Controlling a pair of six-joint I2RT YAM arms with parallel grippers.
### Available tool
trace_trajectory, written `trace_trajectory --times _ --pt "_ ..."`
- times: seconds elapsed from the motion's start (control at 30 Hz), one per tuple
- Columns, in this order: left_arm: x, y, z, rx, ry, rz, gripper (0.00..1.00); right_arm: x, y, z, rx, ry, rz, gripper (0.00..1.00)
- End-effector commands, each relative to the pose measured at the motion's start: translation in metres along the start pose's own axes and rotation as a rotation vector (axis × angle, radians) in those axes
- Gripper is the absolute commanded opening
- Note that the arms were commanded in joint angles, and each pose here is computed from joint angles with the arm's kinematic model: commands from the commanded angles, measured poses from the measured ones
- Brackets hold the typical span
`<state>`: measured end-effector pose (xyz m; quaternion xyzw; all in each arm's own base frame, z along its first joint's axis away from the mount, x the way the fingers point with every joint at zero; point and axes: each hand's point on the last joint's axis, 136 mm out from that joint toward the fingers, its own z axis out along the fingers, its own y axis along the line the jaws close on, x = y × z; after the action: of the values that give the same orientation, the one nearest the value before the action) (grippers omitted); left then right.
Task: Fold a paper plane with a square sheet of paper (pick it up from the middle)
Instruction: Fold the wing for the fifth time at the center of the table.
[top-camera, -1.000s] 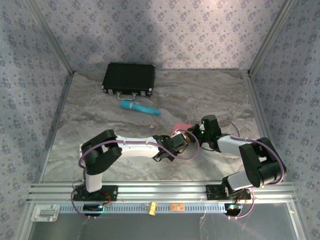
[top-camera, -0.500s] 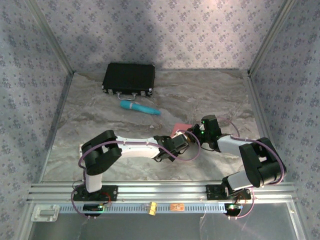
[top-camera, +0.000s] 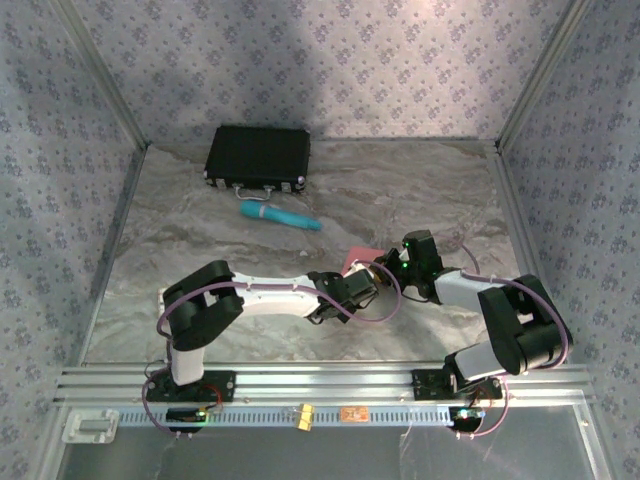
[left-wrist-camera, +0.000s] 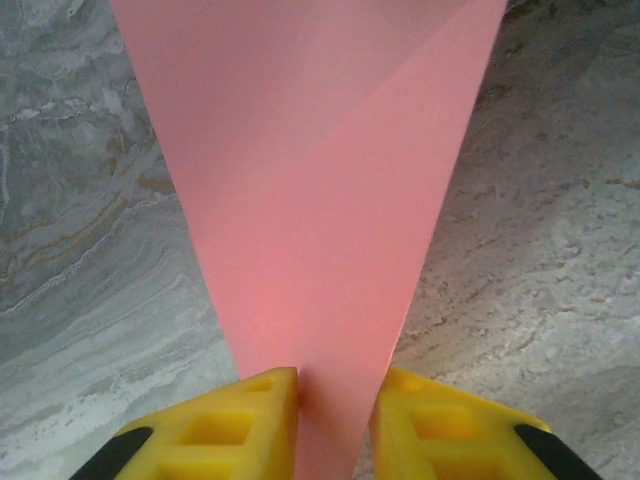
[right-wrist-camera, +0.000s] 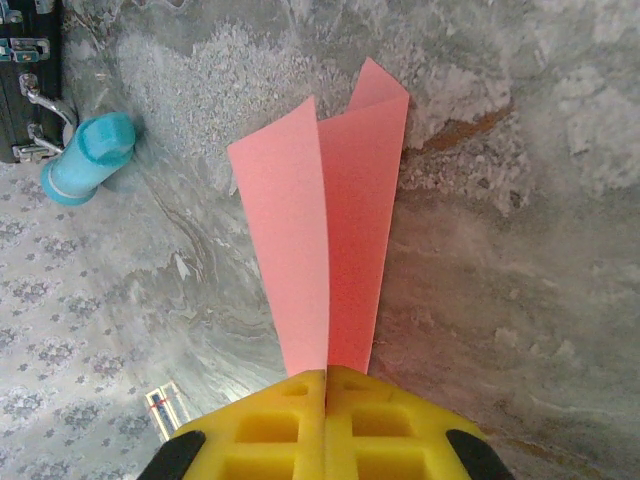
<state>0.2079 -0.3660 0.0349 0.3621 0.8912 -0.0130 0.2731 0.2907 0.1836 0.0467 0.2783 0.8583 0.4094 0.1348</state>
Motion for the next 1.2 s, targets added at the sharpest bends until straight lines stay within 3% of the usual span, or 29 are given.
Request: trace_trajectory --times 0.0,0.43,0.63,0.7,0.8,1.17 --pt "-0.003 0.002 -0.003 -0.025 0.003 0.006 0.24 -0.001 0.005 -0.004 -0.004 -0.005 0.007 0.02" --pt "-0.003 0.002 -0.003 -0.025 0.005 -0.005 0.18 -0.001 0.007 -0.006 -0.009 -0.011 -0.007 0.05" --pt "-0.002 0.000 0.001 -0.005 0.010 -0.042 0.17 -0.002 -0.001 -0.013 0.039 -0.027 -0.038 0.16" --pt "-0.001 -0.001 0.003 0.008 0.014 -0.065 0.16 -0.005 -0.007 -0.019 0.070 -0.046 -0.045 0.27" --pt "-0.001 0.000 0.005 0.034 0.016 -0.101 0.16 -0.008 -0.014 -0.027 0.100 -0.064 -0.057 0.34" --pt "0.002 0.000 0.010 0.086 0.040 -0.155 0.16 -0.017 -0.028 -0.053 0.137 -0.120 -0.047 0.42"
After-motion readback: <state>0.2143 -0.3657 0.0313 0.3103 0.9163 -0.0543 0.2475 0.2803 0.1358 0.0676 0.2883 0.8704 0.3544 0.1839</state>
